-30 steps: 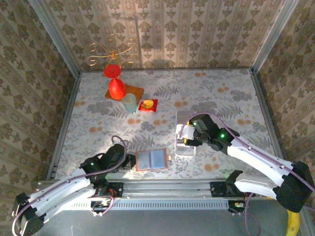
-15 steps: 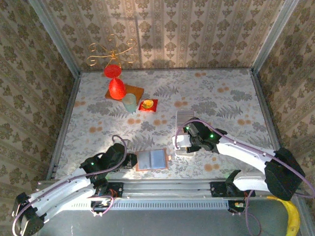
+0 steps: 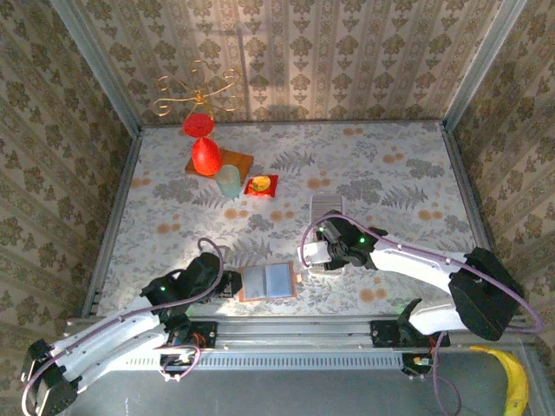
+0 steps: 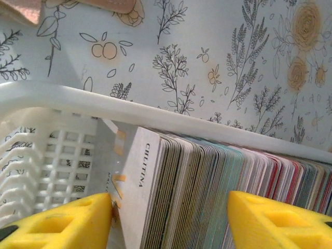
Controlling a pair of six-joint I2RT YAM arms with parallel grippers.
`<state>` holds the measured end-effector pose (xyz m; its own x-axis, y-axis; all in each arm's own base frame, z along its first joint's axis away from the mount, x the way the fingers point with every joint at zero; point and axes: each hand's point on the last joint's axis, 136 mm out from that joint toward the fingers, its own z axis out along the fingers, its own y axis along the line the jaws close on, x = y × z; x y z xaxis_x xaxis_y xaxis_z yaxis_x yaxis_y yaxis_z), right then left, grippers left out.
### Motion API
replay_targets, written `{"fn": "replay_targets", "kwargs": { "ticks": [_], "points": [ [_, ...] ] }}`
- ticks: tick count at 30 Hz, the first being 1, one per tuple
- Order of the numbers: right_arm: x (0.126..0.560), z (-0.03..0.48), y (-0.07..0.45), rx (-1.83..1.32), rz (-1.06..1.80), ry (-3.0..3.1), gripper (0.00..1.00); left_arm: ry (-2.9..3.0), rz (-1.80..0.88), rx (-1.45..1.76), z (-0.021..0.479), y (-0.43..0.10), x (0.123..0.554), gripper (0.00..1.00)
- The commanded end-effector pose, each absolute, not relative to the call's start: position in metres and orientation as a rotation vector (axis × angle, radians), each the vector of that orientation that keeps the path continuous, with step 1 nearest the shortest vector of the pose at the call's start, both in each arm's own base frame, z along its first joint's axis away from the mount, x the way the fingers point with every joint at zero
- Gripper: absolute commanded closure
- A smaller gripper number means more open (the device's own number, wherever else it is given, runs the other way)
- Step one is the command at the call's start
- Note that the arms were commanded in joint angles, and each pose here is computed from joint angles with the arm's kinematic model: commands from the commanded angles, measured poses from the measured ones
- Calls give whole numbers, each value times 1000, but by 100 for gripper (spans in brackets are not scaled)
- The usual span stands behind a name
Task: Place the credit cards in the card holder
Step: Pick up the credit card from the storage box.
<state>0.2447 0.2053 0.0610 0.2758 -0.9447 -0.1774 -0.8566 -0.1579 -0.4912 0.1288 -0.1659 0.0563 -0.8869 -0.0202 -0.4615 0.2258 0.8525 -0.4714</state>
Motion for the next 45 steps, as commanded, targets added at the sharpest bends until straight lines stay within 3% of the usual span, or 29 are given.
{"fn": "replay_targets", "kwargs": {
  "ticks": [1, 8, 17, 37, 45],
  "points": [
    [250, 68, 205, -2045, -280, 1600, 47, 2570, -735, 155, 56, -166, 129, 78],
    [245, 74, 199, -2033, -290, 1593, 61, 2573, -745, 145, 56, -167, 129, 79],
    [244, 77, 197, -2031, -303, 1594, 72, 2577, -752, 140, 57, -167, 128, 80],
    [247, 89, 197, -1969, -319, 1581, 74, 2576, -762, 132, 58, -168, 128, 80],
    [246, 94, 195, -1949, -317, 1582, 81, 2570, -765, 131, 60, -169, 129, 81]
  ]
}}
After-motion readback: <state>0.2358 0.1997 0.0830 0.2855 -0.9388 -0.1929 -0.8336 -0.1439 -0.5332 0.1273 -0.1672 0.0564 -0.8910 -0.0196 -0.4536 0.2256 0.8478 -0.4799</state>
